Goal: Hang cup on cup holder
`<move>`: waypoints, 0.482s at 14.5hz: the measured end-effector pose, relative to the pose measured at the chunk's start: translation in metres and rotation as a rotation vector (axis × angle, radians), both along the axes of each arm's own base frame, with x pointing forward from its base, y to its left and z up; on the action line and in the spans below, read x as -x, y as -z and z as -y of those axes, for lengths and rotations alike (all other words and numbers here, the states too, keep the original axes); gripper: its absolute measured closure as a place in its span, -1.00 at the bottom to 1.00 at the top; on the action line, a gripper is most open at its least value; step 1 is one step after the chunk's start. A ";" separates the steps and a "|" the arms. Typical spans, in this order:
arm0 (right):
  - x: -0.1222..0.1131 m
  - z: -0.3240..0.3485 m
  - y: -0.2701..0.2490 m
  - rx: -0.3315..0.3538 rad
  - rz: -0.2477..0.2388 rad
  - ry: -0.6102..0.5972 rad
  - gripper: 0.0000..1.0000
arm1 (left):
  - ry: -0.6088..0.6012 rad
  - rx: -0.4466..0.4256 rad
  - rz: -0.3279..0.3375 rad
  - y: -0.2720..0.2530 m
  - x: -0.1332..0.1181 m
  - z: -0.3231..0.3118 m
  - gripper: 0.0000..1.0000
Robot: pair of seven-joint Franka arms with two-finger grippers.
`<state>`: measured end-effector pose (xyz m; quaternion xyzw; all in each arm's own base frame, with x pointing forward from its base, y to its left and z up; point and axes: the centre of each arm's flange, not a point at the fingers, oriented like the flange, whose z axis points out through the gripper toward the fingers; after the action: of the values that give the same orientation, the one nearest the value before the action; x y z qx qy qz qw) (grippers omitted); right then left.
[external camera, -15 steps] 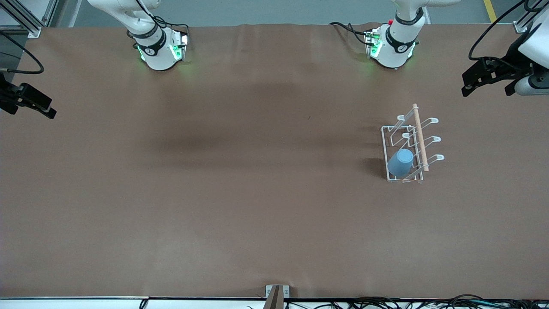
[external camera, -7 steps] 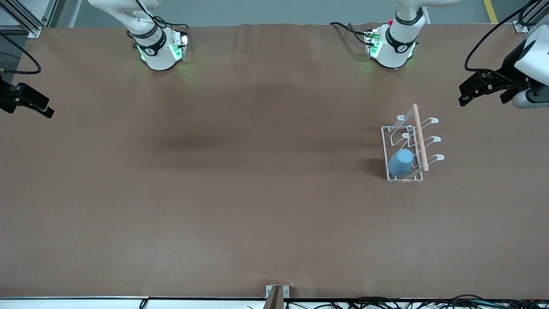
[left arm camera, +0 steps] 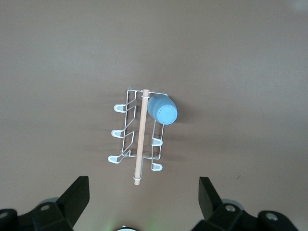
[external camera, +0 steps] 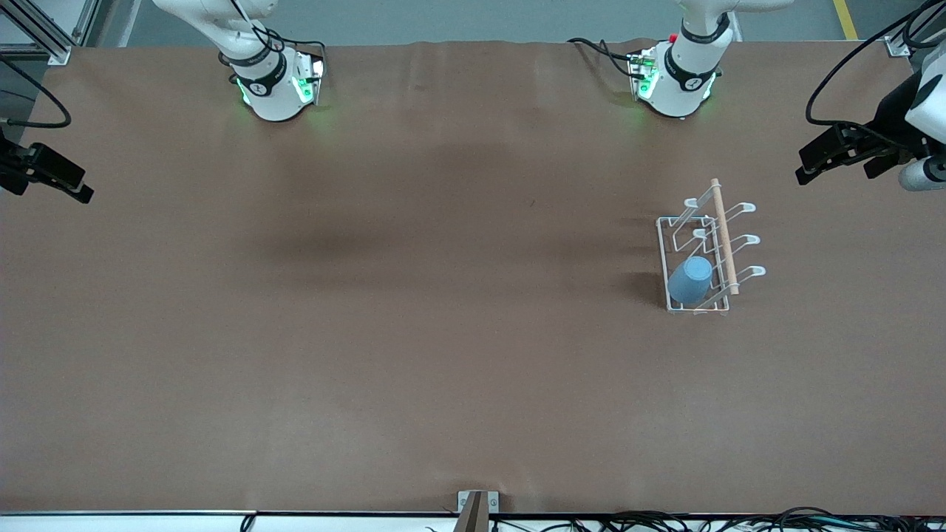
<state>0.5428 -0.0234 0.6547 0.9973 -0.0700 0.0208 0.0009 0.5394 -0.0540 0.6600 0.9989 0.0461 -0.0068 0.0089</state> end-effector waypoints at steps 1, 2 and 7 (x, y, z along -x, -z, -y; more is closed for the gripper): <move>0.000 -0.002 0.000 0.000 0.000 -0.003 -1.00 | 0.002 0.000 -0.002 0.001 0.000 0.000 -1.00; 0.000 -0.003 0.000 0.000 0.000 -0.005 -1.00 | 0.011 -0.001 -0.003 0.001 0.000 0.000 -1.00; 0.000 0.008 0.000 -0.002 0.000 0.014 -1.00 | 0.047 -0.003 -0.006 0.003 0.000 0.001 -1.00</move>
<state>0.5424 -0.0314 0.6547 0.9968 -0.0769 0.0207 0.0002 0.5393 -0.0553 0.6566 0.9997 0.0228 -0.0101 0.0073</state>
